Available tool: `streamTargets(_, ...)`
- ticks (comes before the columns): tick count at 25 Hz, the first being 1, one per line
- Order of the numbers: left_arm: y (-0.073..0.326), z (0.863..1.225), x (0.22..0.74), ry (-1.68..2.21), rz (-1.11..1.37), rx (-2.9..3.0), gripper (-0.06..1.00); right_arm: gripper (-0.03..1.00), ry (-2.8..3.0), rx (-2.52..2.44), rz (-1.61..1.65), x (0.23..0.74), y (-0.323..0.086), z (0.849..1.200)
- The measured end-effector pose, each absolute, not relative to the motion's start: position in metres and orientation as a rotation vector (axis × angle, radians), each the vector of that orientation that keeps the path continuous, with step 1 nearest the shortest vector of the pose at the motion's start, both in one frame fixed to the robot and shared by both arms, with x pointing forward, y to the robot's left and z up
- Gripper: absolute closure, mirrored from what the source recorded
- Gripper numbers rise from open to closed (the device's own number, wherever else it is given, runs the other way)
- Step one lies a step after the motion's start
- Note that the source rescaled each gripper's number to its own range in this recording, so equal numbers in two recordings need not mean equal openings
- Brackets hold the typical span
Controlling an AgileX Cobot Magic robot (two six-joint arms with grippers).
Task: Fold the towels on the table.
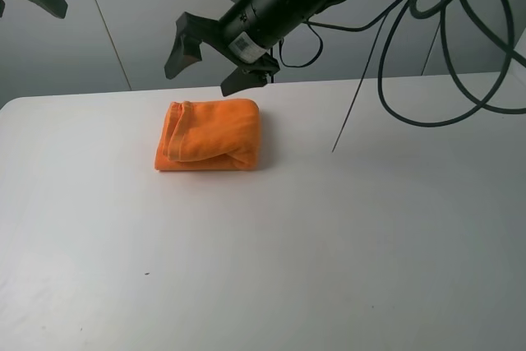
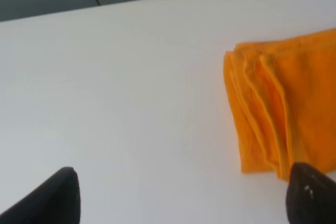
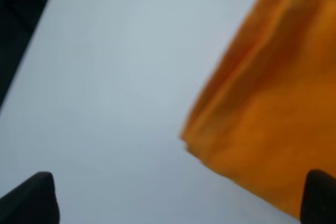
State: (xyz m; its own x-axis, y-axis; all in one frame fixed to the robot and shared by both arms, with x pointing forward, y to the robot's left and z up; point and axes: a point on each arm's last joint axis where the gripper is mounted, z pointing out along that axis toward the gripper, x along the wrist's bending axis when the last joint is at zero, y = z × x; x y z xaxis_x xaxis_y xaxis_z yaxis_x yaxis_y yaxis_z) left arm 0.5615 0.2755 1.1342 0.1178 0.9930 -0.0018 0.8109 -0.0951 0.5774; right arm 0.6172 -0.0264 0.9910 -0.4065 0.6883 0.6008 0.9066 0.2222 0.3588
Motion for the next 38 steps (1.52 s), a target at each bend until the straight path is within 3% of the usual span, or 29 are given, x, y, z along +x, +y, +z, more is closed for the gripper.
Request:
streamTargets(5, 0.287, 1.138, 0.513, 1.779, 0.571, 1.951, -0.06, -0.03, -2.302, -1.739, -0.915, 0.602, -0.121, 1.009)
streamTargets(9, 0.306, 1.135, 0.459, 1.84, 0.639, 1.843, -0.06, -0.03, -2.367, -1.952, -0.943, 0.553, -0.192, 1.04)
streamTargets(16, 0.31, 1.132, 0.364, 1.794, 0.795, 1.676, -0.06, -0.03, -2.605, -2.066, -1.119, 0.424, -0.245, 1.109)
streamTargets(23, 0.305, 1.121, 0.284, 1.66, 0.938, 1.55, -0.06, -0.03, -2.675, -2.134, -1.489, 0.305, -0.282, 1.149)
streamTargets(29, 0.302, 1.084, 0.245, 1.643, 0.955, 1.534, -0.06, -0.03, -2.671, -2.127, -1.744, 0.249, -0.297, 1.134)
streamTargets(38, 0.301, 1.059, 0.225, 1.642, 0.969, 1.531, -0.06, -0.03, -2.734, -2.082, -1.679, 0.231, -0.3, 1.063)
